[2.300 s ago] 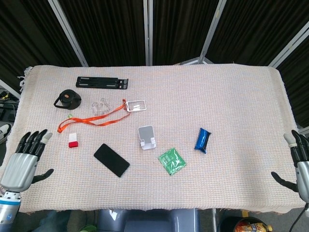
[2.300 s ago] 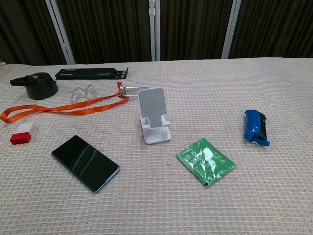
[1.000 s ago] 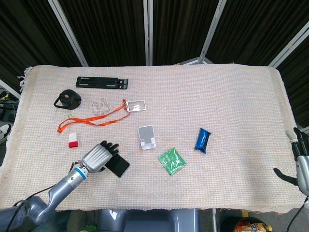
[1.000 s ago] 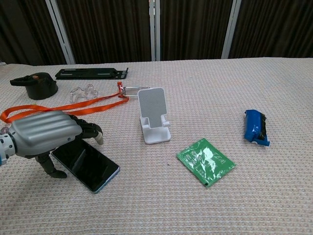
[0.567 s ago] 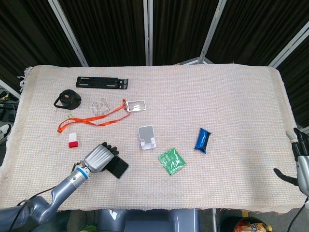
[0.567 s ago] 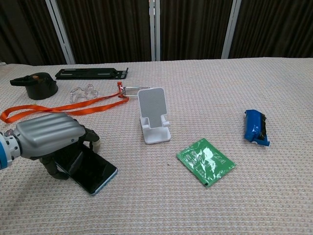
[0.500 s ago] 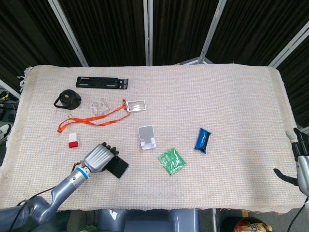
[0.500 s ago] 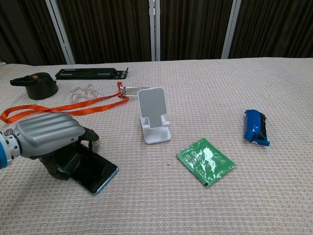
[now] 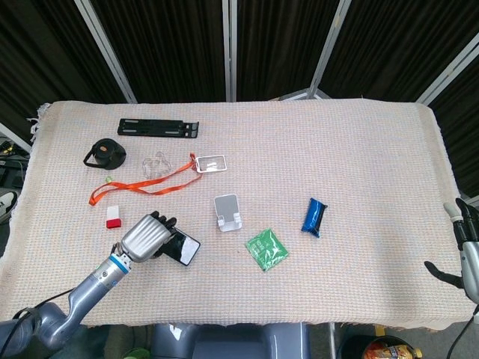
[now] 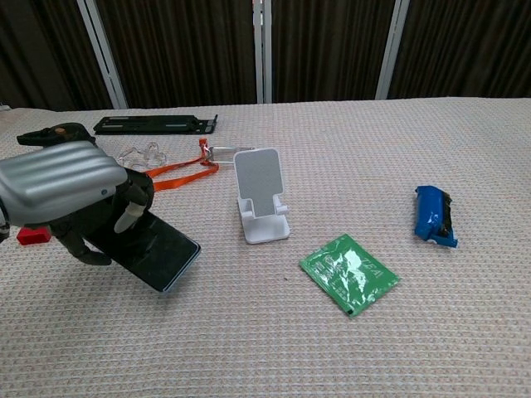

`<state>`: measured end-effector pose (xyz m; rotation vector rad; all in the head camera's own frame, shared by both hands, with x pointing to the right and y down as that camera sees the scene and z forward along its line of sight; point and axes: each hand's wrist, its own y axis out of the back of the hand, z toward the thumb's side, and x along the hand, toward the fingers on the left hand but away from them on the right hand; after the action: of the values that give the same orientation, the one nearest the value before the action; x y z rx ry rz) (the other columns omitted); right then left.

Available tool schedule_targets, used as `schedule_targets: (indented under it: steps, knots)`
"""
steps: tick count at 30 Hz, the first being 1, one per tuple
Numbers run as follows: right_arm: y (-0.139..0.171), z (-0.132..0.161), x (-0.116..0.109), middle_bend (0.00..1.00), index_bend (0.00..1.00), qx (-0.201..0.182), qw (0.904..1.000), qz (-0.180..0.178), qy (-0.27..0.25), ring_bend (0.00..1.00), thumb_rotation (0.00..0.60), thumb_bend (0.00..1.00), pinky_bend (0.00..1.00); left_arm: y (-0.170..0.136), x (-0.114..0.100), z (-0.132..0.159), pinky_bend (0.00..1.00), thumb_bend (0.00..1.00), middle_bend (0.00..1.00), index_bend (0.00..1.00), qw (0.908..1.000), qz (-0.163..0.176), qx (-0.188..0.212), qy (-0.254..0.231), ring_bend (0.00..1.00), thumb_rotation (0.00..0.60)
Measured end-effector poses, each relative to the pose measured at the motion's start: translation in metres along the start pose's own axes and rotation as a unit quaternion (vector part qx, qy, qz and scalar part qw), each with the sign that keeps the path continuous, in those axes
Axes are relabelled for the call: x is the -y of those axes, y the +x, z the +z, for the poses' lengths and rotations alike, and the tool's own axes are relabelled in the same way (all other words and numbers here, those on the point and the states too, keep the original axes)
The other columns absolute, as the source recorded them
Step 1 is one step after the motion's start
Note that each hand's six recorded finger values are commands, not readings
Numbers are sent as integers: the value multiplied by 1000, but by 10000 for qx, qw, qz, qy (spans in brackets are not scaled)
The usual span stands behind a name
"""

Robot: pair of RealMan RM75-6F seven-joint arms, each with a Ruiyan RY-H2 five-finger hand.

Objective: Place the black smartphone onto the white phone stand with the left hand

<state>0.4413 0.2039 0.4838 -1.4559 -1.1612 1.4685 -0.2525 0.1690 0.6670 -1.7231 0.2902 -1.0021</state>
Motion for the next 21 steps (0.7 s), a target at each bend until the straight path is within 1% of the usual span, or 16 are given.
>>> schedule_targets:
  steps: [3, 4, 6, 9, 11, 12, 14, 15, 16, 18, 19, 21]
  knots:
    - [1, -1, -2, 0, 0, -2, 10000, -20, -45, 0, 600, 0, 0, -2, -20, -3, 445, 0, 419, 626, 9995, 209, 34, 216, 457, 600]
    - [1, -1, -3, 0, 0, -1, 10000, -26, -52, 0, 600, 0, 0, -2, -30, -5, 448, 0, 419, 626, 9989, 331, 53, 328, 457, 600]
    - [1, -2, -4, 0, 0, 0, 10000, -34, -63, 0, 600, 0, 0, -1, -42, -5, 454, 0, 419, 626, 9975, 515, 98, 478, 457, 600]
    - [0, -2, -5, 0, 0, 7, 10000, -38, -72, 0, 600, 0, 0, 3, -60, -2, 453, 0, 419, 626, 9935, 825, 220, 755, 457, 600]
    - [0, -2, -4, 0, 0, 9, 10000, -32, -79, 0, 600, 0, 0, 8, -72, 2, 454, 0, 419, 628, 9880, 1083, 353, 1046, 457, 600]
    - [-1, -2, -5, 0, 0, 13, 10000, -36, -80, 0, 600, 0, 0, 11, -78, 4, 454, 0, 419, 629, 9848, 1196, 418, 1192, 457, 600]
    - [-1, -3, -5, 0, 0, 20, 10000, -39, -82, 0, 600, 0, 0, 18, -88, 7, 454, 0, 419, 633, 9747, 1441, 592, 1601, 457, 600]
    - [-1, -3, -5, 0, 0, 28, 10000, -42, -83, 0, 600, 0, 0, 22, -92, 8, 453, 0, 419, 636, 9695, 1531, 671, 1795, 457, 600]
    - [-1, -4, -5, 0, 0, 37, 9999, -45, -84, 0, 600, 0, 0, 28, -97, 9, 453, 0, 419, 638, 9618, 1637, 771, 2055, 457, 600]
    - [-2, -5, -5, 0, 0, 60, 9999, -46, -83, 0, 600, 0, 0, 38, -102, 10, 453, 0, 419, 642, 9503, 1756, 895, 2410, 457, 600]
    - [-2, -5, -5, 0, 0, 67, 9999, -43, -82, 0, 600, 0, 0, 44, -105, 11, 453, 0, 419, 643, 9431, 1802, 959, 2624, 457, 600]
    - [-2, -6, -5, 0, 0, 86, 9999, -36, -91, 0, 600, 0, 0, 52, -107, 11, 453, 0, 419, 645, 9349, 1798, 1017, 2884, 457, 600]
